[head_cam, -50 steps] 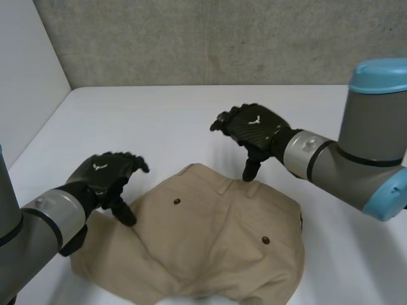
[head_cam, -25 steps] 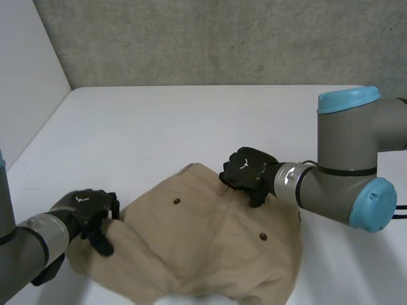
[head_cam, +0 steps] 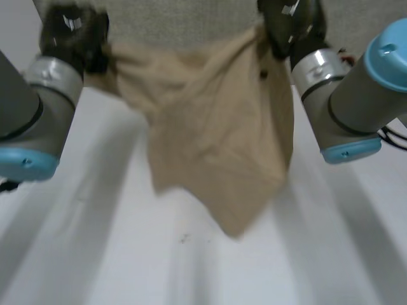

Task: Fold the shorts.

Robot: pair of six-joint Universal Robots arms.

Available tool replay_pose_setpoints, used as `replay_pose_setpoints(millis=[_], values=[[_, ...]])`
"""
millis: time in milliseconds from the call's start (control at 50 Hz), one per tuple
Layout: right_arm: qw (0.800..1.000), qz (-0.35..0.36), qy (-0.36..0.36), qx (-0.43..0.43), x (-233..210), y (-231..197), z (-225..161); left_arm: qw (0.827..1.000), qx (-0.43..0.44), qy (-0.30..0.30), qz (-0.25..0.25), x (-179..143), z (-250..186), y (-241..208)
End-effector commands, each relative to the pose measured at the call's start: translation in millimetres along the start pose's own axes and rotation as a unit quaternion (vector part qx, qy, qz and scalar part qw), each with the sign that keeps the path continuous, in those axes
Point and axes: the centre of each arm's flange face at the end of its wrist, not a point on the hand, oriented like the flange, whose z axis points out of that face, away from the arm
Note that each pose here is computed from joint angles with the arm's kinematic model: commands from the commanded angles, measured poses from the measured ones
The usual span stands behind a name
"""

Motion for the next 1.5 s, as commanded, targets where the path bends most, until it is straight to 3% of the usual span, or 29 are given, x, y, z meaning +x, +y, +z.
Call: replay_pose_setpoints(millis=[20, 140, 220, 280, 380, 440, 520, 620, 700, 820, 920, 1000, 1100, 1180, 1320, 1500], values=[[1.0, 0.009, -0.011, -0.019, 0.5, -0.6, -22.1, 0.998, 0.042, 0.009, -0.034, 26.0, -18.6, -18.9], [0.98, 0.023, -0.122, -0.158, -28.4, 34.1, -76.4, 0.996, -0.046, 0.07, -0.027, 58.8, -62.0, 30.4], [0.944, 0.017, -0.201, -0.26, -43.4, 46.6, -125.3, 0.987, -0.112, 0.11, -0.018, 75.5, -99.8, 64.1], [0.904, -0.021, -0.274, -0.327, -49.2, 50.2, -165.5, 0.978, -0.154, 0.143, -0.009, 87.6, -130.6, 82.9], [0.816, -0.103, -0.384, -0.42, -39.4, 58.9, -220.4, 0.962, -0.19, 0.194, -0.001, 104.2, -175.1, 94.2], [0.796, -0.117, -0.411, -0.428, -33.2, 53.1, -227.5, 0.954, -0.199, 0.222, 0.004, 110.1, -198.0, 89.5], [0.816, -0.117, -0.381, -0.419, -20.9, 46.3, -216.7, 0.94, -0.223, 0.258, 0.016, 112.5, -224.5, 84.4], [0.876, -0.105, -0.298, -0.365, -5.0, 28.0, -188.9, 0.927, -0.254, 0.276, 0.029, 105.9, -236.3, 76.1], [0.912, -0.075, -0.238, -0.327, 3.3, 20.6, -167.1, 0.933, -0.252, 0.256, 0.025, 95.1, -227.0, 65.2], [0.942, -0.019, -0.183, -0.281, 12.1, 9.3, -139.8, 0.958, -0.227, 0.175, 0.005, 60.2, -191.7, 55.3], [0.94, 0.046, -0.19, -0.28, 1.6, 23.9, -121.1, 0.966, -0.23, 0.12, -0.028, 39.5, -172.6, 57.0], [0.933, 0.08, -0.195, -0.291, -10.4, 41.7, -110.1, 0.961, -0.244, 0.096, -0.092, 35.6, -170.3, 59.8], [0.927, 0.088, -0.216, -0.294, -35.5, 62.7, -105.4, 0.942, -0.28, 0.059, -0.178, 28.5, -170.7, 69.6], [0.924, 0.094, -0.245, -0.278, -62.0, 73.4, -105.2, 0.927, -0.305, 0.038, -0.216, 23.8, -172.0, 75.7], [0.918, 0.103, -0.272, -0.27, -87.3, 96.9, -110.0, 0.911, -0.333, 0.024, -0.244, 24.3, -171.5, 89.0], [0.932, 0.093, -0.255, -0.239, -97.9, 116.5, -103.8, 0.892, -0.369, 0.059, -0.253, 39.2, -174.1, 107.6]])
